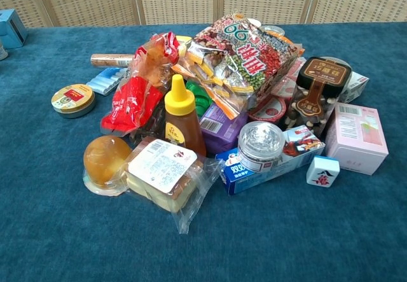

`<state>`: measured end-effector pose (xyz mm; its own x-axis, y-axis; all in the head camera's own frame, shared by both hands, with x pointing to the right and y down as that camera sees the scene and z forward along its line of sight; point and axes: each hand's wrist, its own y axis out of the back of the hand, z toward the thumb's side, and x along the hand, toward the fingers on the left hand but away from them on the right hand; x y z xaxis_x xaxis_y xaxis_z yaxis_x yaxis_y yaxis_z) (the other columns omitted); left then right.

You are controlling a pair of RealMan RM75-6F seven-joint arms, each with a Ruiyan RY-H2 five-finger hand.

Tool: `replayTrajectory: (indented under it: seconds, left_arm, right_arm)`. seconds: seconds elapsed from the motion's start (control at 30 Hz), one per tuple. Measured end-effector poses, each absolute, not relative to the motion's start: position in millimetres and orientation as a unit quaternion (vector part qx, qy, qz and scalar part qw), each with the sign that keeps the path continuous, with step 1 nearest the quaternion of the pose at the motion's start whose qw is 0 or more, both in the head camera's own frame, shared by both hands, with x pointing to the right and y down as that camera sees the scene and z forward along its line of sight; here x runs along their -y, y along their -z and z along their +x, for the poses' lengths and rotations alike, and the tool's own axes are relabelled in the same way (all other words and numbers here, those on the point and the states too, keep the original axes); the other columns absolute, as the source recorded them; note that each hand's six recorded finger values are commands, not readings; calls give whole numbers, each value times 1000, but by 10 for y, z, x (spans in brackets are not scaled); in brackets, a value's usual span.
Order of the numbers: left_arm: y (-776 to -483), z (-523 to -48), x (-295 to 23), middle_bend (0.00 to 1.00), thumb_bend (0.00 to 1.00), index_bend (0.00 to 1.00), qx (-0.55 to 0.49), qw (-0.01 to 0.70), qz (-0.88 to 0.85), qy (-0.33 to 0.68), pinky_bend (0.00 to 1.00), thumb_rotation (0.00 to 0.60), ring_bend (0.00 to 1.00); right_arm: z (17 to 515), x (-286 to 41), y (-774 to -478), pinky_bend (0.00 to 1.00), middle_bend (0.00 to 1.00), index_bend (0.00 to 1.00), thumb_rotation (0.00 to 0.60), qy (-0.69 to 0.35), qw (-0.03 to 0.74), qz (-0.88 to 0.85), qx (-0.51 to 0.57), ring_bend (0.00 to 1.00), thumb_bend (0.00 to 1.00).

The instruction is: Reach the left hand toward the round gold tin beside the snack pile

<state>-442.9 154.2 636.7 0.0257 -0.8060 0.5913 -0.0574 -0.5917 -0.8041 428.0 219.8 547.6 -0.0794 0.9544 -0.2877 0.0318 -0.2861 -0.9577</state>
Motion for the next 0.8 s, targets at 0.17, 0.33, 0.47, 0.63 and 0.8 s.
replayTrajectory:
  seconds: [0.17, 0.33, 0.47, 0.63, 0.8]
  left_arm:
    - [-6662, -4164, -1301, 0, 5, 123, -311, 296, -658, 619, 164, 600, 0]
    - [-6843, -3887, -1141, 0, 5, 124, -296, 294, -666, 618, 165, 600, 0]
    - [-6919, -3675, -1060, 0, 5, 123, -288, 295, -673, 614, 165, 600, 0]
    - [-6976, -3485, -1005, 0, 5, 124, -276, 301, -678, 612, 165, 600, 0]
    - [-7054, -3323, -967, 0, 4, 124, -258, 304, -680, 616, 165, 600, 0]
  right_arm:
    - [4298, -2191, -5466, 0, 0, 0, 495, -582, 393, -551, 451, 0, 0]
    - [4298, -2190, -5461, 0, 0, 0, 493, -581, 392, -553, 452, 0, 0]
    - [4298, -2188, -5456, 0, 0, 0, 494, -580, 390, -554, 453, 0, 0]
    - [4295, -2188, -5449, 0, 0, 0, 495, -578, 389, -555, 454, 0, 0]
    - [4296, -2189, -5448, 0, 0, 0, 495, -578, 388, -556, 455, 0, 0]
